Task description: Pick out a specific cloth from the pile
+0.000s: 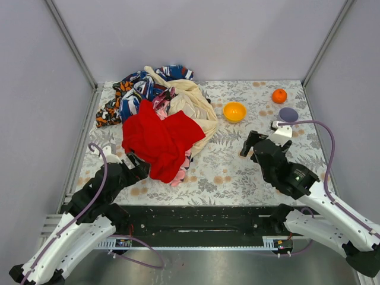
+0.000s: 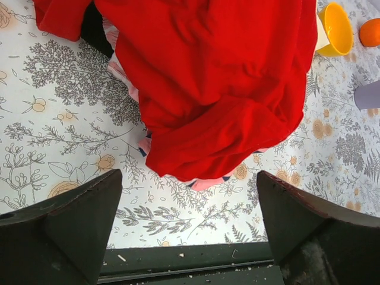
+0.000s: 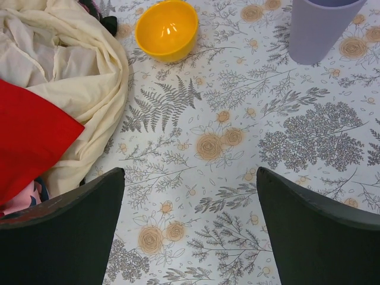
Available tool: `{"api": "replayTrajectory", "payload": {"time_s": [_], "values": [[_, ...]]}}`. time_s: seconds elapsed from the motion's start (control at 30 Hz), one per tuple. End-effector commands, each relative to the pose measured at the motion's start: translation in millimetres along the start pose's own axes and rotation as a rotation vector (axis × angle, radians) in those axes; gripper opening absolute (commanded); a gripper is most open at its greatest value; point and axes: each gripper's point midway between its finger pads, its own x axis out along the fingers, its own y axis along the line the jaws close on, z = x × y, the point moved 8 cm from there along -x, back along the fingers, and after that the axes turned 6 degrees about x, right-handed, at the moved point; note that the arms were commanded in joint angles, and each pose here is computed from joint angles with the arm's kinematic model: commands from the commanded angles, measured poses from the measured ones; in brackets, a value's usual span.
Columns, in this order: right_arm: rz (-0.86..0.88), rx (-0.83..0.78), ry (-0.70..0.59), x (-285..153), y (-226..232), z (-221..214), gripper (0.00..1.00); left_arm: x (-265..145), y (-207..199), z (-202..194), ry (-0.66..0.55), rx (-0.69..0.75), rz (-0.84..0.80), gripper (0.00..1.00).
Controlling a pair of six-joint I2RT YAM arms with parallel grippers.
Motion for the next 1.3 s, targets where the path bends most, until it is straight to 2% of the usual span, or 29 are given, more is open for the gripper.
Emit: {"api": "replayTrajectory", "payload": {"time_s": [0.0, 0.33, 0.5, 0.67, 0.7, 1.0, 1.27], "values": [[0.037, 0.077, -0.039, -4.6, 4.5, 10.7, 0.99, -2.2, -5.7, 7.8, -0.05, -0.026, -0.04, 0.99], [0.183, 0.028, -0.044, -2.2, 7.3, -2.3, 0.99, 3.5, -22.1, 12.9, 0.004, 0.006, -0.083, 0.99], [0.239, -0.019, -0.026, 2.5, 9.0, -14.2, 0.99, 14.5, -49.2, 24.1, 0.038, 0.059, -0.181, 0.99], [0.248, -0.035, -0.037, 7.8, 12.3, -17.2, 1.0, 35.7, -89.4, 33.7, 0.123, 0.144, -0.275, 0.99], [0.263, -0.038, -0.032, 9.3, 14.4, -19.7, 0.99, 45.4, -95.4, 30.0, 0.159, 0.177, -0.257, 0.99], [0.356, -0.123, 0.065, 14.6, 32.7, -30.7, 0.99, 93.2, -153.9, 18.2, 0.23, 0.44, -0.181, 0.99], [0.359, -0.12, 0.071, 9.3, 24.6, -32.6, 0.99, 156.4, -158.5, 1.1, 0.294, 0.608, 0.146, 0.99]]}}
